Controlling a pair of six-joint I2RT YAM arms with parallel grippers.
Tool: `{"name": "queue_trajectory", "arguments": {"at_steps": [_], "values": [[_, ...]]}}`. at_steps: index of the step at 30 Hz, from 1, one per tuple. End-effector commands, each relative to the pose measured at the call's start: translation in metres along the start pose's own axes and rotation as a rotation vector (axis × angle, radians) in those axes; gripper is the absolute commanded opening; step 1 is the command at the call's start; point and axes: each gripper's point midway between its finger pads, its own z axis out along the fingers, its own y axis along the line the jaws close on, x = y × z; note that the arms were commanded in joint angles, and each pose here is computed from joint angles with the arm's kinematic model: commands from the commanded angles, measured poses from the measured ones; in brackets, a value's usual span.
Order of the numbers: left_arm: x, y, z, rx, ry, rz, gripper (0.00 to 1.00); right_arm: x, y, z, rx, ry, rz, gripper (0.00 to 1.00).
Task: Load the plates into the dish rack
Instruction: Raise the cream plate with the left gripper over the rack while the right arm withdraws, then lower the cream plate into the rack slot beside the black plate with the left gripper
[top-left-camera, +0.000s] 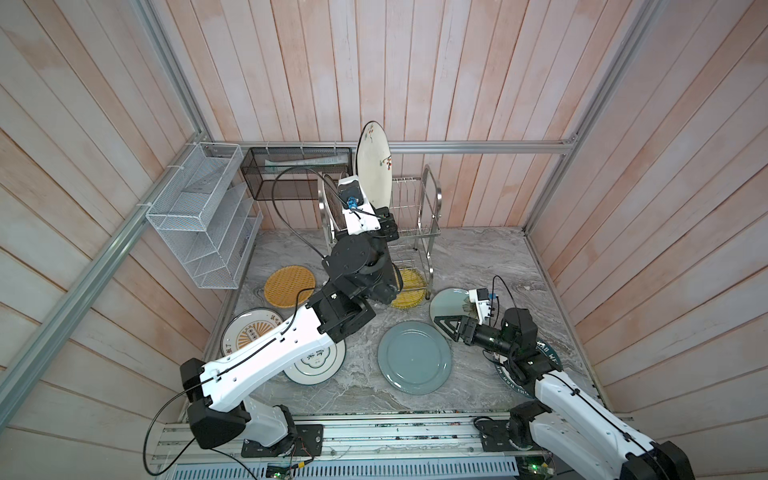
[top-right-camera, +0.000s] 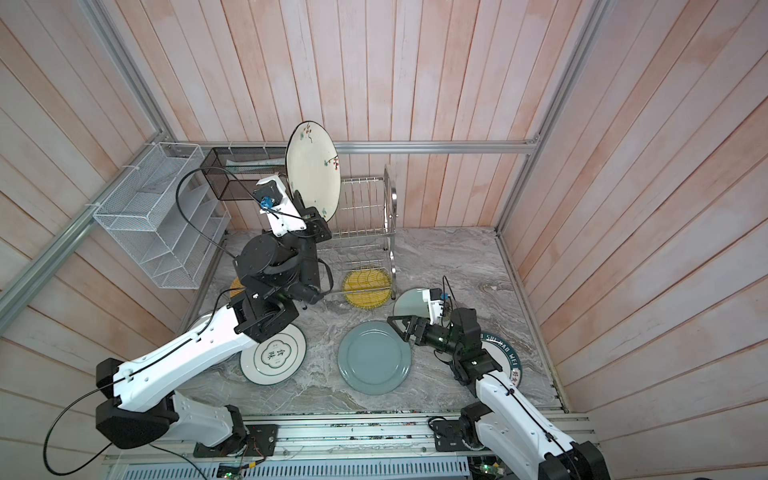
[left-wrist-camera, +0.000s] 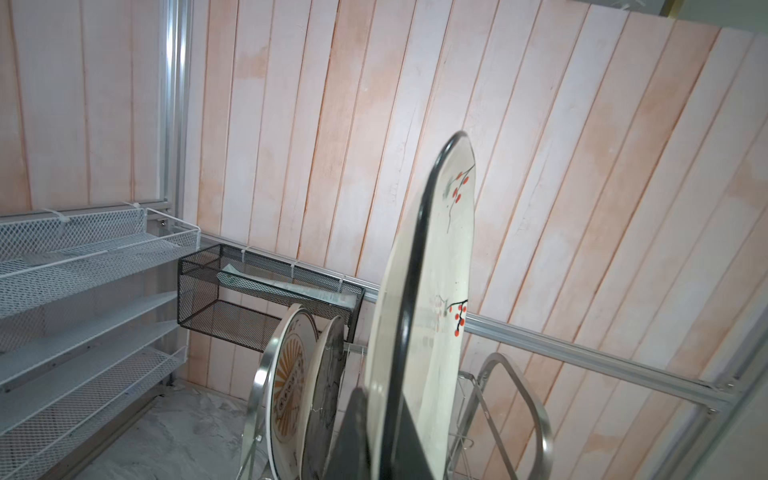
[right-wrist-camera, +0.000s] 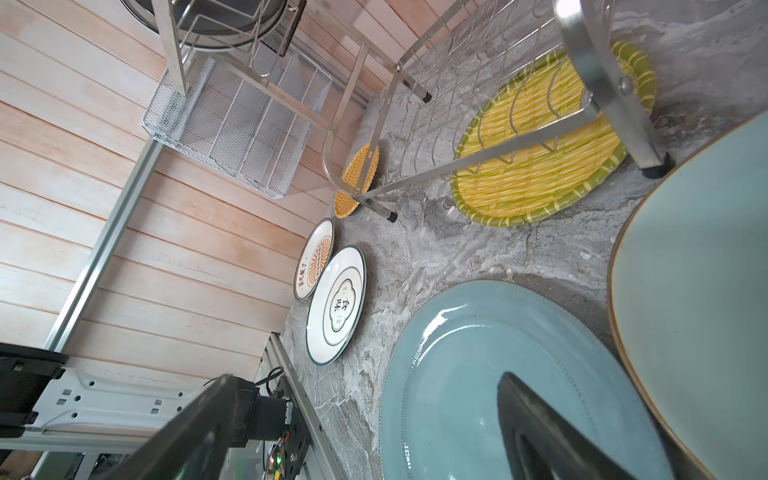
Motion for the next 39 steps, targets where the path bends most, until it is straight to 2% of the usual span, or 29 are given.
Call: {"name": "queue_trajectory", "arguments": {"at_steps": [1, 13, 24, 35, 39], "values": [[-0.014, 0.009, 0.024, -0.034, -0.02, 0.05, 0.0, -0.003, 0.004, -0.001, 0.009, -0.001, -0.03, 0.98], [0.041, -0.004, 0.086, -0.137, 0.106, 0.28, 0.0, 0.004, 0.002, -0.005, 0.025, 0.007, -0.018, 0.98], [0.083, 0.002, 0.117, -0.225, 0.157, 0.386, 0.0, 0.009, -0.002, -0.01, 0.043, 0.004, -0.011, 0.98], [0.089, 0.013, 0.122, -0.311, 0.144, 0.404, 0.0, 0.015, -0.008, -0.008, 0.043, 0.011, 0.008, 0.98], [0.088, 0.018, 0.12, -0.338, 0.136, 0.378, 0.0, 0.016, -0.009, -0.008, 0.04, 0.016, 0.01, 0.98]]}}
